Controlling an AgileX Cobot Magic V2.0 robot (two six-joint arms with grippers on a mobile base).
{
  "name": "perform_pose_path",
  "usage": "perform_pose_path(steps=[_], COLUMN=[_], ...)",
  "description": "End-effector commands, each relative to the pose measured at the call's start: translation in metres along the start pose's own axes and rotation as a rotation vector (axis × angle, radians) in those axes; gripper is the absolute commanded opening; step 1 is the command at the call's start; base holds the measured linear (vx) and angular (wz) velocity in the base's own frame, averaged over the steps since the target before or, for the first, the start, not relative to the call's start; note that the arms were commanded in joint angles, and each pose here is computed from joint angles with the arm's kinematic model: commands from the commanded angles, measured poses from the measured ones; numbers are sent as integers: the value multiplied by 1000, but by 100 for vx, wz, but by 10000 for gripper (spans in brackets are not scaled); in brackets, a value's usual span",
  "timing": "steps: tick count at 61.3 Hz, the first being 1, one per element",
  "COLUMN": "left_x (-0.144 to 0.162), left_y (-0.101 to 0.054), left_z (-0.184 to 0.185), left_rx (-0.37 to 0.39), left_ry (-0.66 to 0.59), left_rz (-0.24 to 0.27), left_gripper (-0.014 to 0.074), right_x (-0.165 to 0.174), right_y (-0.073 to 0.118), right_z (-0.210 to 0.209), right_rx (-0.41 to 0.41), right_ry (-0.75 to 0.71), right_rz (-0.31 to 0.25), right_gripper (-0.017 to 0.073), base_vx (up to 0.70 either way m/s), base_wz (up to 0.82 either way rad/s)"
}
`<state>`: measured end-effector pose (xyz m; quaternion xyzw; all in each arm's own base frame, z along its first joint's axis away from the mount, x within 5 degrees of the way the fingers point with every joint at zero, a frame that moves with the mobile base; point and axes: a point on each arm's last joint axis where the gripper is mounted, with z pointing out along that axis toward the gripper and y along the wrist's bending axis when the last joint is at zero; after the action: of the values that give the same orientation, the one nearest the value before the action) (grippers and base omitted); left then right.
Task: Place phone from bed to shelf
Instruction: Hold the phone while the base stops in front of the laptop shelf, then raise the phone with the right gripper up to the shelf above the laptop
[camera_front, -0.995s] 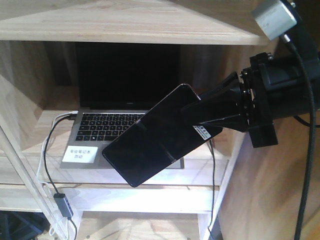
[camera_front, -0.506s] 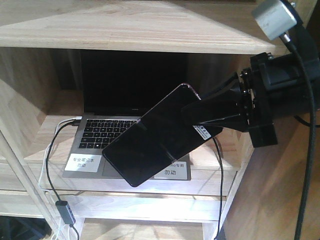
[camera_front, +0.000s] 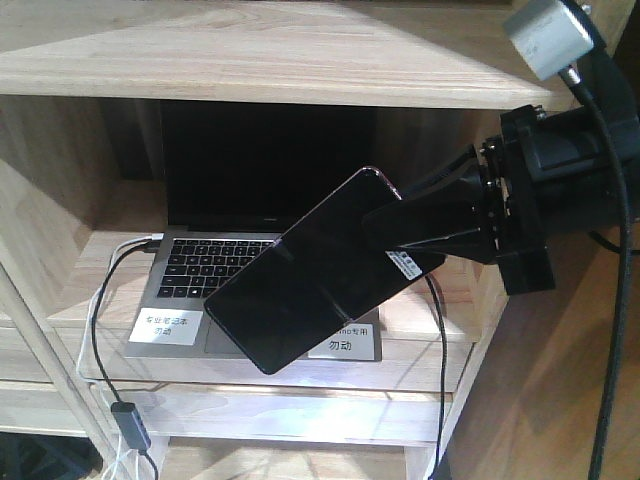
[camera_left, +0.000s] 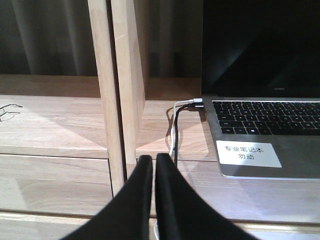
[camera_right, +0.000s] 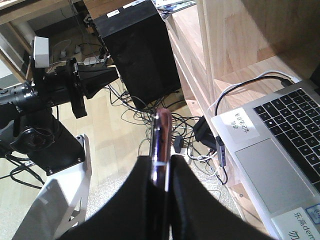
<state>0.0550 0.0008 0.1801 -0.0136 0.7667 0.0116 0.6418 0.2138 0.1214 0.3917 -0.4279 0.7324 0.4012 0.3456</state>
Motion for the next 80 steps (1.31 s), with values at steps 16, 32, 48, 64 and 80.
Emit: perform_pose_path(steps=[16,32,48,64,80], left_x=[-6,-6,-6,-6,-6], left_y=[0,0,0,0,0], left_z=[0,0,0,0,0], left_rx=[-2,-2,-2,-2,-2], left_ry=[-72,-72,-72,-72,-72], left_rz=[-12,-12,-12,-12,-12], left_gripper=[1,1,1,1,1], right_x=[-12,-13,-15,-25,-40], right_y=[18,19,19,17,16], right_z=[-9,-9,-10,-11,-16], right_rx=[-72,-77,-81,-64,-44], right_ry=[-70,-79,-102,-205,-375], right_rz=[-22,-19,-10,1,-17], right_gripper=[-1,-1,-1,-1,-1], base_vx=[0,0,0,0,0], base_wz=[0,0,0,0,0])
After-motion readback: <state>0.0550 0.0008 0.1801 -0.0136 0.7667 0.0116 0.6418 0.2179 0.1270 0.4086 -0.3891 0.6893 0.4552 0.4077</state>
